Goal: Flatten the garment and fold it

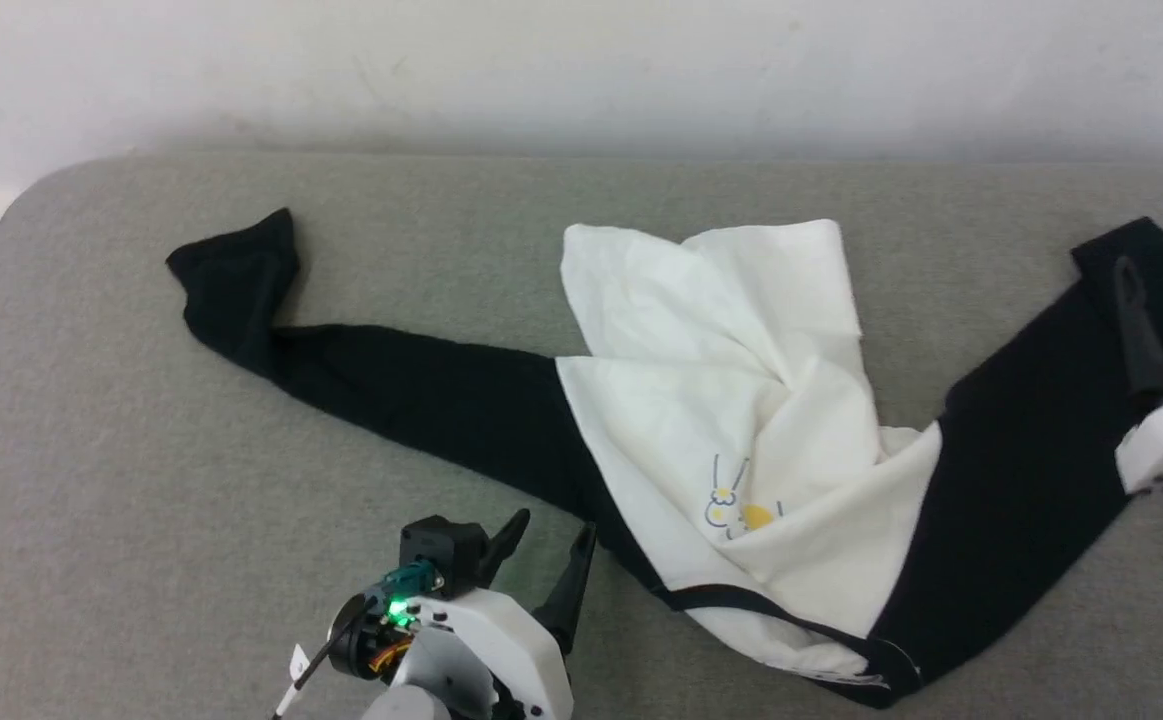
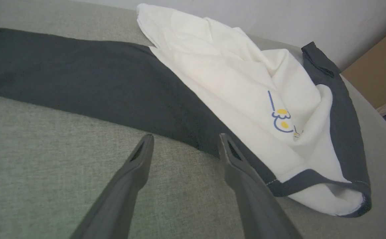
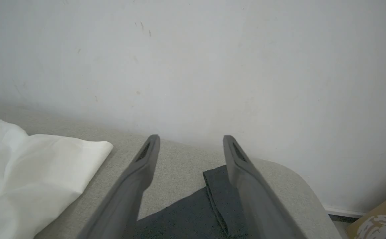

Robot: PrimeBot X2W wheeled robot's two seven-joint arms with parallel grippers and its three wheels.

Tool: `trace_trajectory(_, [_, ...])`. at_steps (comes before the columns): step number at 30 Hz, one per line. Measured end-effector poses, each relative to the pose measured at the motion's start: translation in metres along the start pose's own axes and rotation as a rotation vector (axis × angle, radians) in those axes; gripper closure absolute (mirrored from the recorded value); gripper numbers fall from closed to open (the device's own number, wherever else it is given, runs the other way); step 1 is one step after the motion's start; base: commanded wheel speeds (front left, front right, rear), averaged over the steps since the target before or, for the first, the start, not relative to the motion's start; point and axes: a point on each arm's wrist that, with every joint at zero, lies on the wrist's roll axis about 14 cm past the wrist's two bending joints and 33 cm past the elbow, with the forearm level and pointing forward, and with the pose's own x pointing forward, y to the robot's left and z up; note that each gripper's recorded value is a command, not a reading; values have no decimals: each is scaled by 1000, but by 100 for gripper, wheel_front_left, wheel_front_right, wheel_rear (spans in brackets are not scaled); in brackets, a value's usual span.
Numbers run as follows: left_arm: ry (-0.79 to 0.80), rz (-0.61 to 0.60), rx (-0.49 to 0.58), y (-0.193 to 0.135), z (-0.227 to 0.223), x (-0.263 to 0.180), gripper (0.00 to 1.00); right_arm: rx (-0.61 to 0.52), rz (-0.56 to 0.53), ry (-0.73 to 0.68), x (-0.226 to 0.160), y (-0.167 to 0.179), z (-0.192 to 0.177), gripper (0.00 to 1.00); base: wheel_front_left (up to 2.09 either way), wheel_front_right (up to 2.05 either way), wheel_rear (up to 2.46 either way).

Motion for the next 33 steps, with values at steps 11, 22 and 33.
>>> trace_trajectory(11, [155, -23, 62, -20, -24, 21, 0, 151, -100, -31, -82, 10, 1, 0, 0, 0, 0])
trace_trajectory(22, [269, 14, 156, -6, -39, 32, 100, 159, -111, -15, -92, 13, 2, 0, 0, 0, 0])
trace_trajectory(33, [80, 210, 89, 46, -11, -23, 100, 162, -21, 68, -99, 46, -12, 0, 0, 0, 0])
